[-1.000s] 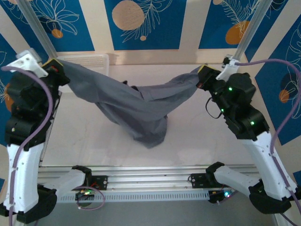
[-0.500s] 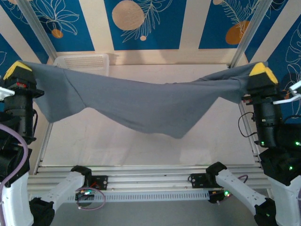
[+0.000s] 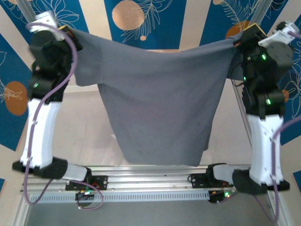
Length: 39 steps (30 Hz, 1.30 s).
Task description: Fold the inside-out t-shirt
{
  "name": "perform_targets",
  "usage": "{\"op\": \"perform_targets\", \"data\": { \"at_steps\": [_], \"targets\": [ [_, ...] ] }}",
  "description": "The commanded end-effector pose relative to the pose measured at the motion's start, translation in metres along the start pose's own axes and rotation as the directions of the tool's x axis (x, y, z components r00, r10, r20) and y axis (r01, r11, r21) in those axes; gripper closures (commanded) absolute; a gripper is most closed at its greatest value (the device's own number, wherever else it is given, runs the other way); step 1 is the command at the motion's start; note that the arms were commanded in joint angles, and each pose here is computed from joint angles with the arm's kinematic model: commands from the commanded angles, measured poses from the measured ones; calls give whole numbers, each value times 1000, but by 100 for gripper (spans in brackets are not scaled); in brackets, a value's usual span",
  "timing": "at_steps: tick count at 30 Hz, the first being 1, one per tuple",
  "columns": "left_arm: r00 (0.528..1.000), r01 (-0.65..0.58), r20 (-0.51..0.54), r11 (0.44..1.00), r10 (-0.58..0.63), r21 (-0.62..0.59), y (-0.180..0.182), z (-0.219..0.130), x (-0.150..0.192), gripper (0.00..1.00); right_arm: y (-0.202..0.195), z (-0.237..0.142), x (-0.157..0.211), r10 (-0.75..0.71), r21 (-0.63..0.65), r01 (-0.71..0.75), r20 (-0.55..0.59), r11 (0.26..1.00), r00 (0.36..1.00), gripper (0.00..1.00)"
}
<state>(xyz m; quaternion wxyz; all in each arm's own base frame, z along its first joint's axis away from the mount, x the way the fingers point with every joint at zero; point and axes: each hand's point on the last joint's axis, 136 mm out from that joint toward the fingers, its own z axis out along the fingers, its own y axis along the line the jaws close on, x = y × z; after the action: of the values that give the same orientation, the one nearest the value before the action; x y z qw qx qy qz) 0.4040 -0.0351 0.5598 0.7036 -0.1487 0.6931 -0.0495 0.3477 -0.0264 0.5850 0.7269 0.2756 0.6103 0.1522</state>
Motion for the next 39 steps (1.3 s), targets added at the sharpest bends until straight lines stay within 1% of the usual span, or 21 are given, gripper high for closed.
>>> {"op": "perform_targets", "data": {
  "at_steps": [1,3,4,6,7,8,9,10,12,16,18,20,23,25,27,29,31,33,35,37,39],
  "targets": [
    [996,-23,-87,1000,22,-14,-2,50,39,100,-29,48,69,113,75,-99,-226,992,968,100],
    [987,-55,-153,998,51,-19,-8,92,79,100,-50,85,112,114,125,-79,-306,989,945,98],
    [983,-67,-173,998,64,-11,-11,110,94,97,-59,101,132,127,142,-81,-353,987,927,89],
    [966,-95,-240,995,95,14,-20,152,134,48,-76,133,168,152,167,-85,-444,982,883,38],
    [958,-108,-266,994,110,24,-22,165,146,32,-83,143,180,160,187,-78,-478,979,864,24],
    [944,-119,-306,992,123,31,-24,176,160,20,-90,146,186,169,217,-64,-509,974,844,13],
    [936,-120,-328,992,128,47,-27,181,166,14,-97,150,194,179,244,-50,-540,968,823,10],
    [932,-119,-337,991,133,61,-30,181,167,12,-99,150,197,181,254,-39,-565,967,805,10],
    [930,-102,-344,991,128,92,-35,177,165,4,-98,145,201,153,227,-14,-605,974,782,10],
    [931,-28,-349,976,103,214,-55,151,154,2,-96,118,204,140,191,-22,-630,981,764,10],
    [938,37,-339,952,72,304,-67,126,147,1,-92,95,206,131,150,-44,-641,988,757,10],
    [945,92,-322,905,52,415,-80,95,144,1,-93,69,215,144,131,-75,-660,988,738,10],
    [952,142,-303,806,49,574,-98,37,149,1,-101,21,241,179,153,-100,-687,983,704,10],
    [946,136,-309,753,94,644,-107,-2,167,1,-111,-15,268,166,170,-60,-719,984,675,10],
    [934,65,-283,673,220,737,-122,-48,195,1,-124,-56,302,151,193,1,-770,981,620,10],
    [894,6,-266,585,361,811,-134,-88,234,1,-136,-93,337,144,201,52,-836,978,529,11],
    [827,-8,-278,505,489,863,-139,-125,280,1,-148,-128,367,172,241,118,-893,963,416,11],
    [740,-4,-294,440,605,898,-136,-159,327,1,-151,-165,399,189,239,164,-944,957,270,12],
    [659,-19,-286,396,696,918,-128,-185,364,1,-154,-195,425,194,225,229,-969,947,152,11],
    [592,-44,-293,394,750,918,-115,-198,391,1,-159,-216,443,186,198,289,-980,937,70,12],
    [540,-63,-327,424,776,903,-99,-205,410,1,-159,-230,460,170,161,315,-985,936,-3,12]
  ]
}}
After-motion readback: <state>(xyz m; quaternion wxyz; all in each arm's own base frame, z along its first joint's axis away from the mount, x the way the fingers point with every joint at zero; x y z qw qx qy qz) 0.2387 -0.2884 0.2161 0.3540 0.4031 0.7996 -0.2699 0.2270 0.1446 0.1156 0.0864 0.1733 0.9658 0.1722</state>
